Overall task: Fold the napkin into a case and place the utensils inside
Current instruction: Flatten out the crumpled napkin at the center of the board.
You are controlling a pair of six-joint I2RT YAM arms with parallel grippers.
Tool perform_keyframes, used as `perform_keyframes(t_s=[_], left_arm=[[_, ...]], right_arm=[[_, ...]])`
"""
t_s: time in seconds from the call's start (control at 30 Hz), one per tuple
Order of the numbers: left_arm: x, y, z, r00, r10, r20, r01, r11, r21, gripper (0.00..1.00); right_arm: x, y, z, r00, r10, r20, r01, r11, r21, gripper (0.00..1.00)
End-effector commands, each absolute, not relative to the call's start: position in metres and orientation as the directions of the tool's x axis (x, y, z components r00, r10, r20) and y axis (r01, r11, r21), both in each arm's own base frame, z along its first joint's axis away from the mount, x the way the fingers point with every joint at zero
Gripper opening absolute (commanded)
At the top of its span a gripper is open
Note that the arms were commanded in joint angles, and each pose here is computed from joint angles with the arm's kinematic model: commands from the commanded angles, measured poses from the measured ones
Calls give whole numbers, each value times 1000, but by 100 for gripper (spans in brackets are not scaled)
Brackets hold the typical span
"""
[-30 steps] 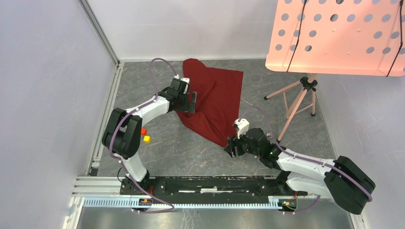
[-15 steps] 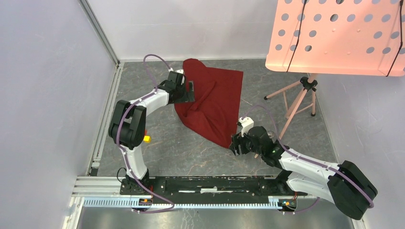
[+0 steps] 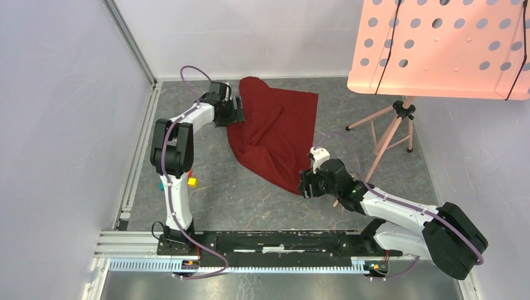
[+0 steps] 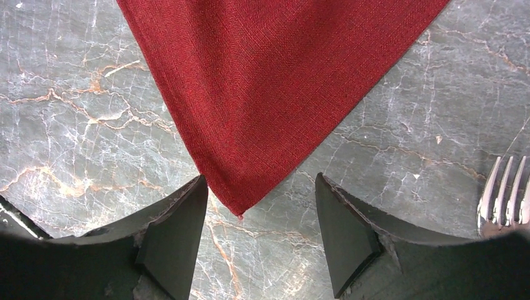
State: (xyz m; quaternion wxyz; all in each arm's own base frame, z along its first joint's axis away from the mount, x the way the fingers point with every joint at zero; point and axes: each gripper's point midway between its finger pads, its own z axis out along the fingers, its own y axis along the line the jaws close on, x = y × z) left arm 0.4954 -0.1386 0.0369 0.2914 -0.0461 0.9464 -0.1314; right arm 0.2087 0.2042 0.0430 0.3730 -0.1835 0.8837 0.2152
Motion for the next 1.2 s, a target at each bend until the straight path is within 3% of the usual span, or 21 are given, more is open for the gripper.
perform_keyframes(t_s=[0.0, 0.2, 0.23, 0.33, 0.37, 0.53, 0.7, 0.83, 0.93, 1.17], left_arm=[[488, -142, 43, -824, -138, -549, 48, 949, -311, 92], [484, -129, 47, -822, -157, -548, -7, 964, -266, 87], [483, -125, 48, -821, -154, -549, -15, 968, -249, 84], [485, -115, 49, -821, -107, -561, -8, 985, -175, 61], [487, -113, 48, -821, -90, -564, -4, 988, -153, 58], [492, -100, 45, -826, -35, -562, -37, 999, -6, 62], [495, -108, 44, -852, 16, -524, -9, 999, 45, 73], [491, -107, 34, -877, 5, -480, -27, 998, 60, 72], [487, -109, 31, -882, -2, -472, -32, 998, 55, 71], [480, -113, 23, -887, 51, -460, -3, 993, 117, 69]], right_arm=[[221, 216, 59, -643, -107, -759, -470, 837, 280, 69], [220, 223, 54, -673, -115, -731, -469, 830, 302, 67], [221, 223, 54, -677, -106, -729, -458, 835, 304, 66], [224, 220, 56, -687, -73, -723, -417, 854, 311, 63], [226, 217, 56, -695, -56, -717, -387, 869, 308, 61], [230, 199, 50, -771, 32, -636, -172, 951, 256, 58], [232, 209, 58, -796, 150, -586, -15, 964, 266, 49], [231, 205, 56, -802, 234, -550, 146, 969, 199, 48], [223, 199, 48, -827, 253, -501, 228, 967, 112, 42], [208, 208, 35, -852, 288, -437, 278, 957, 89, 44]])
